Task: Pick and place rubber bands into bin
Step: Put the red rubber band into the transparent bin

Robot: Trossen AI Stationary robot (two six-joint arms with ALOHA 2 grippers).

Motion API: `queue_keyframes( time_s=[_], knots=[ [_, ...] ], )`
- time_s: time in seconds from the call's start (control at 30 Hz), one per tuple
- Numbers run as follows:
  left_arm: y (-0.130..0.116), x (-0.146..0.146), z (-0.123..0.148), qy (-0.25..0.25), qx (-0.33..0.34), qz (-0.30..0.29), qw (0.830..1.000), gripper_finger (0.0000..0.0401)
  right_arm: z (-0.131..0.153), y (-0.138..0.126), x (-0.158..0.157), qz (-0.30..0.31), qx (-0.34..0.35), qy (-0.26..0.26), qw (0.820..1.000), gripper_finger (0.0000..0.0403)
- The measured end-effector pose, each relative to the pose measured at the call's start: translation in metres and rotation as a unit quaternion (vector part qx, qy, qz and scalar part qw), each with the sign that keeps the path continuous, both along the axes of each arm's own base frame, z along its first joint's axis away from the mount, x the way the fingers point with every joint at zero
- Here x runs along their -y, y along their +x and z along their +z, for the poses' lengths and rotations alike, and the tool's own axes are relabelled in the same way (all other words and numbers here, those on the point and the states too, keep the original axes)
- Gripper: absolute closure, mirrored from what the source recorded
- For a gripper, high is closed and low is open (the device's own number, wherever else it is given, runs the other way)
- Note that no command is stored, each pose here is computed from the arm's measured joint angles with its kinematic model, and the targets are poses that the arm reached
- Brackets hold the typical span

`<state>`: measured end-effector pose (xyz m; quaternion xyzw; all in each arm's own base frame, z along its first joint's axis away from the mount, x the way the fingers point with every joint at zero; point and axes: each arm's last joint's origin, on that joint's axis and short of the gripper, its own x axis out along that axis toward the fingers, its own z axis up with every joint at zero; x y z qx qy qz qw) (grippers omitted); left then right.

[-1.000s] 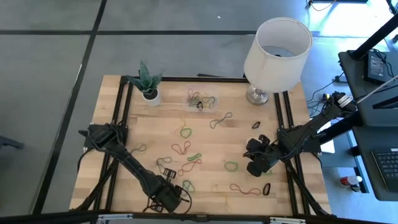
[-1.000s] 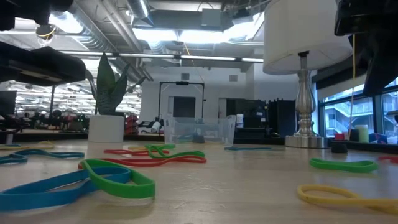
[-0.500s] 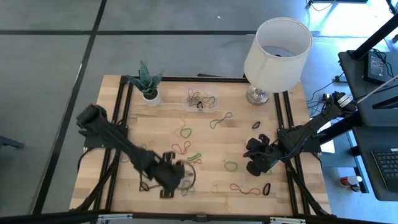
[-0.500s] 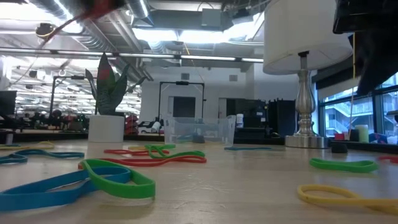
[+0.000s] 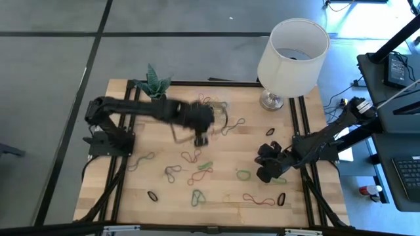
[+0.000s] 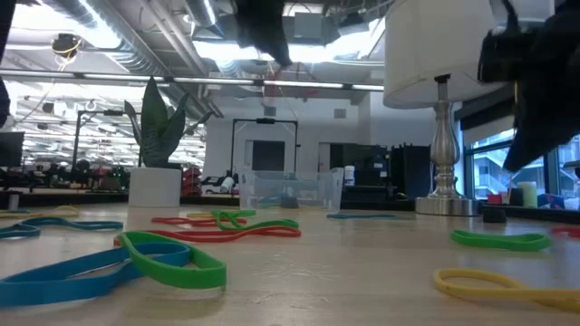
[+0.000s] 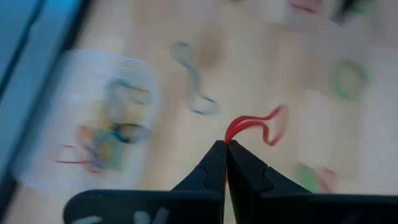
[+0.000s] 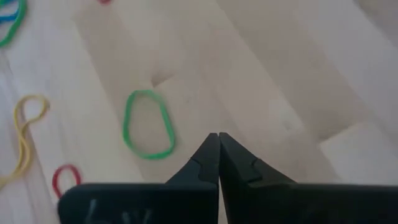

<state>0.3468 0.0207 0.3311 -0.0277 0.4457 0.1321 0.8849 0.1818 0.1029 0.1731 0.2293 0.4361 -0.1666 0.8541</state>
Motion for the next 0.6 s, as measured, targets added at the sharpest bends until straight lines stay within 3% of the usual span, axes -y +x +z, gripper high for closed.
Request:
queue_keyframes(
  time_s=[0.23,0.4,0.6],
  knots=[
    [0.010,-0.099,-0.011,0.021,0.048,0.024,0.998,0.0399,-0.014,0.009,0.020,-0.064,0.038,0.043,0.996,0.0401],
    [0.023,-0.149,-0.048,0.016,0.040,0.022,0.999,0.0399,-0.013,0.015,0.032,-0.101,0.045,0.047,0.993,0.0401],
    [0.035,-0.184,-0.097,0.002,0.009,0.050,0.999,0.0399,-0.006,0.024,0.044,-0.133,0.058,0.052,0.988,0.0398]
  ],
)
